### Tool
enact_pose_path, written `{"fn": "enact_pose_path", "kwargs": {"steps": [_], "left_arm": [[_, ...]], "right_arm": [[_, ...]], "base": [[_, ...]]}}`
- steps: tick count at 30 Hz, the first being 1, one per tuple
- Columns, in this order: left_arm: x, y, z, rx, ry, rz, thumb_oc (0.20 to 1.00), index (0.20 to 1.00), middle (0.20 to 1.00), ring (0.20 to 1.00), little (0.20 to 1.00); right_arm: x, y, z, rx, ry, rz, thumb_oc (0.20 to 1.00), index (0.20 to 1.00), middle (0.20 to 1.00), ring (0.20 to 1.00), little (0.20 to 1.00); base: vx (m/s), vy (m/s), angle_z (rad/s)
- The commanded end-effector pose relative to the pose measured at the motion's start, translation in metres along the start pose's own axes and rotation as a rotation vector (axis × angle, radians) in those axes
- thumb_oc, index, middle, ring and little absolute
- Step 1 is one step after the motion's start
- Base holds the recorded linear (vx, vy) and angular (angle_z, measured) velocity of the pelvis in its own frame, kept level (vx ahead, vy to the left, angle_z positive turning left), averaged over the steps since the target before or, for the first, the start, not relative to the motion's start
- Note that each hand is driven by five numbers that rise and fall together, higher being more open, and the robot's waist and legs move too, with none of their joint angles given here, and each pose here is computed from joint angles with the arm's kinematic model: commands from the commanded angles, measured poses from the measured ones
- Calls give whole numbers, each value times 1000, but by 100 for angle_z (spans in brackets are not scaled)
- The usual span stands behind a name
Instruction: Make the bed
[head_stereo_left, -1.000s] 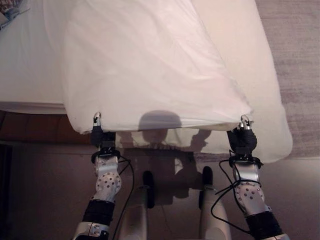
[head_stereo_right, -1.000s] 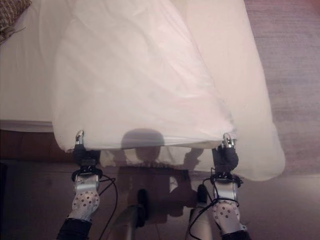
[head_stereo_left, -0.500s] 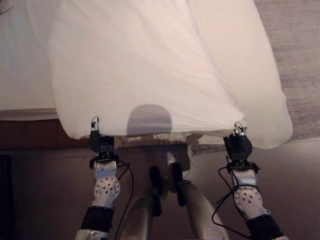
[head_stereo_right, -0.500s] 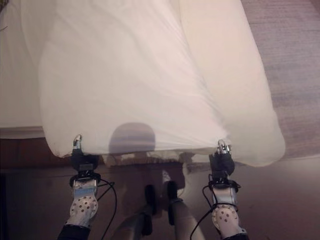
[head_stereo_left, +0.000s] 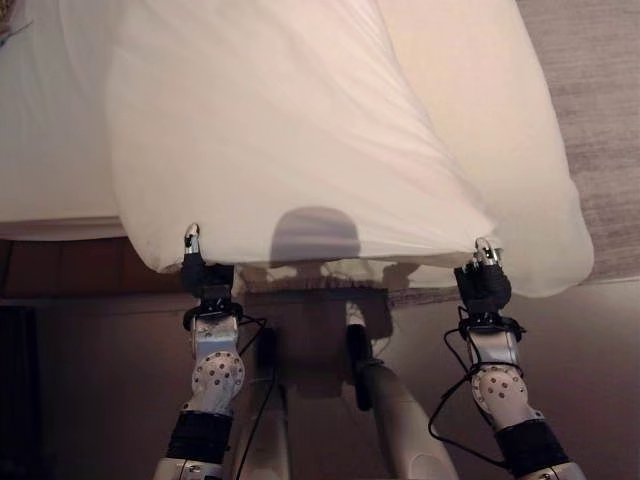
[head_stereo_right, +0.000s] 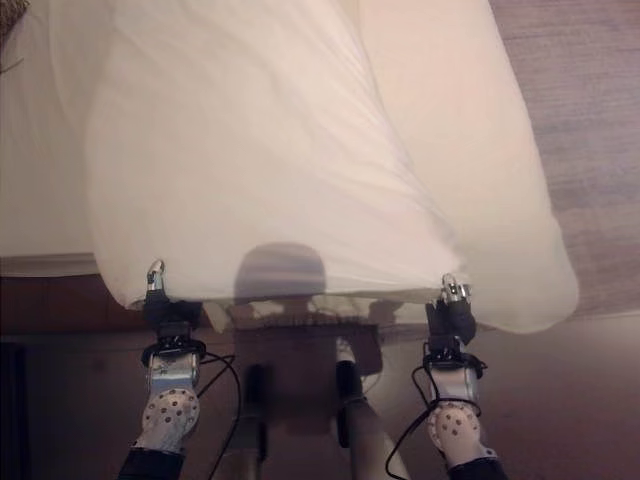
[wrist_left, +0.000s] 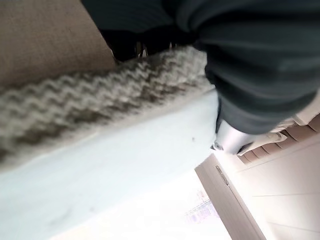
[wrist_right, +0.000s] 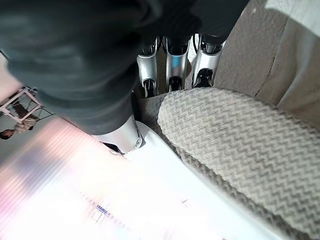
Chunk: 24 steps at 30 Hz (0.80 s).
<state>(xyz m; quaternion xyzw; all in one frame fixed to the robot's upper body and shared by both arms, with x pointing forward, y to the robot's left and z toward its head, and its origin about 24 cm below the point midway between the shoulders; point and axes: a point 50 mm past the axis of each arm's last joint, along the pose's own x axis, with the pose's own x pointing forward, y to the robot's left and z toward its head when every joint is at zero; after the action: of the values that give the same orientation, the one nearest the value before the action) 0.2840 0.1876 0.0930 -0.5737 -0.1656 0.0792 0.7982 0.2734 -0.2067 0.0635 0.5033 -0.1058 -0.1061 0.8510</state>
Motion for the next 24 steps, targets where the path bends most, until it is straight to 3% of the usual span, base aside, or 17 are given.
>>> {"fn": "enact_pose_path", "kwargs": {"steps": [1,7,12,24], "left_arm": [[-3,-12,38,71,-151,-117,200,200,200,200,200],[-4,-3,30,129,-59,-119,200,200,200,200,200],[-2,-2,24,143,-35,-110,200,200,200,200,200],[-16,4,8,118,10,-69,200,200,200,200,200]], "right_arm": [[-3,-1,25,-25,-127,11,200,200,200,200,200],[-8,-8,11,31,-84,-33,200,200,200,200,200],[-10,-11,3,61,-65,-45,200,200,200,200,200],[-23,-37,15,5,-88,-131,200,200,200,200,200]], "base": [[30,411,3],[140,615,46],[95,520,-72],[79,23,21]]}}
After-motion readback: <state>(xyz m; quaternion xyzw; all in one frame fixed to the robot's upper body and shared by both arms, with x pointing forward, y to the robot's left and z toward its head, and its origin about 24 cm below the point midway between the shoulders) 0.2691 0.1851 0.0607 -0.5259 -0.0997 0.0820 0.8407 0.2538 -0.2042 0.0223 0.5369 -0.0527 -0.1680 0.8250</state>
